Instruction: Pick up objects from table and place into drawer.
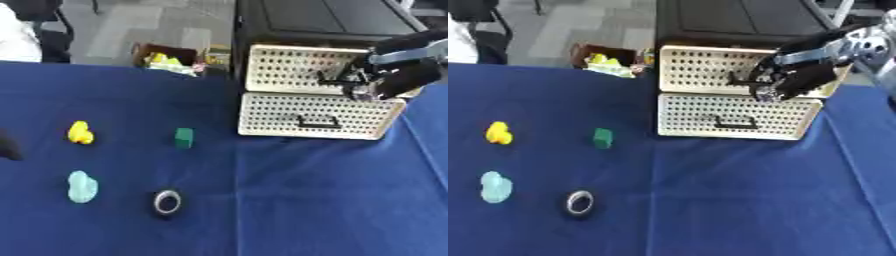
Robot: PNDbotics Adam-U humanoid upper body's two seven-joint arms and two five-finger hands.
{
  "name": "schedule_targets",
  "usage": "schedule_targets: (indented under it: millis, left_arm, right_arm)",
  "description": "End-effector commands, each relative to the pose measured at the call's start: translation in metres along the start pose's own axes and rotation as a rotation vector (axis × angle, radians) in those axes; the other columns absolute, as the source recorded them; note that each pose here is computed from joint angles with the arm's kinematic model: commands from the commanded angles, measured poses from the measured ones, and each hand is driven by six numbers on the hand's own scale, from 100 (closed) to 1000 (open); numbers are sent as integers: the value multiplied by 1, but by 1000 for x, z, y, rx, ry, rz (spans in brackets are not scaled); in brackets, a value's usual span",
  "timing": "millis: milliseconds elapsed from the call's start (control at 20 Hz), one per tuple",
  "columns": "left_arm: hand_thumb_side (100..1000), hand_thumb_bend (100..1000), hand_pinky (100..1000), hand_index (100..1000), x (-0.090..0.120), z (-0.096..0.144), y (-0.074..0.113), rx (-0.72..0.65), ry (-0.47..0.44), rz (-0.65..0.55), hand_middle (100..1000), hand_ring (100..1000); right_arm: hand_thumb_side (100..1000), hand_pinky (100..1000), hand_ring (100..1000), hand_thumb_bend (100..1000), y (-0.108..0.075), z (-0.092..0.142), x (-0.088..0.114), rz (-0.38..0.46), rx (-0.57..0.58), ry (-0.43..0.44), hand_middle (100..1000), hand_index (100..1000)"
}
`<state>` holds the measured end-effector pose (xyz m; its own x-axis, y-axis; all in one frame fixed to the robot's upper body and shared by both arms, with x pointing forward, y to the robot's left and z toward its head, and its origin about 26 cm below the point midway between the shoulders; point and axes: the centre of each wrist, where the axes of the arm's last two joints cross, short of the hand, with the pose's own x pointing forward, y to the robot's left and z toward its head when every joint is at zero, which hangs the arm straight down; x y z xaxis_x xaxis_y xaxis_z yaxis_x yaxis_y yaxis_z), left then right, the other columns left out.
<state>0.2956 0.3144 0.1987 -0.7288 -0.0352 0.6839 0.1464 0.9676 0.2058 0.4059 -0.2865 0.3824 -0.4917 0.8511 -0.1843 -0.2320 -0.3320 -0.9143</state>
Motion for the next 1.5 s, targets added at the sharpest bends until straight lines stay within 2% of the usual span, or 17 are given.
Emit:
schedule_targets:
  millis: [50,650,1500]
  left_arm:
    - [1000,136,546,681,7,-4,1,-14,-24,-20,560,580]
    - [1000,136,547,680,7,-4,1,-15,-21,-20,561,580]
    - [1000,137,548,679,8,-5,0,-20,-25,-18,562,581]
  right_arm:
    - [954,336,355,100,-8,7,-5,21,-15,29,166,929]
    - [967,325,350,100,-1,5,-4,23,9,-4,163,890]
    - [975,322,349,100,15,26,1,18,23,-11,163,886]
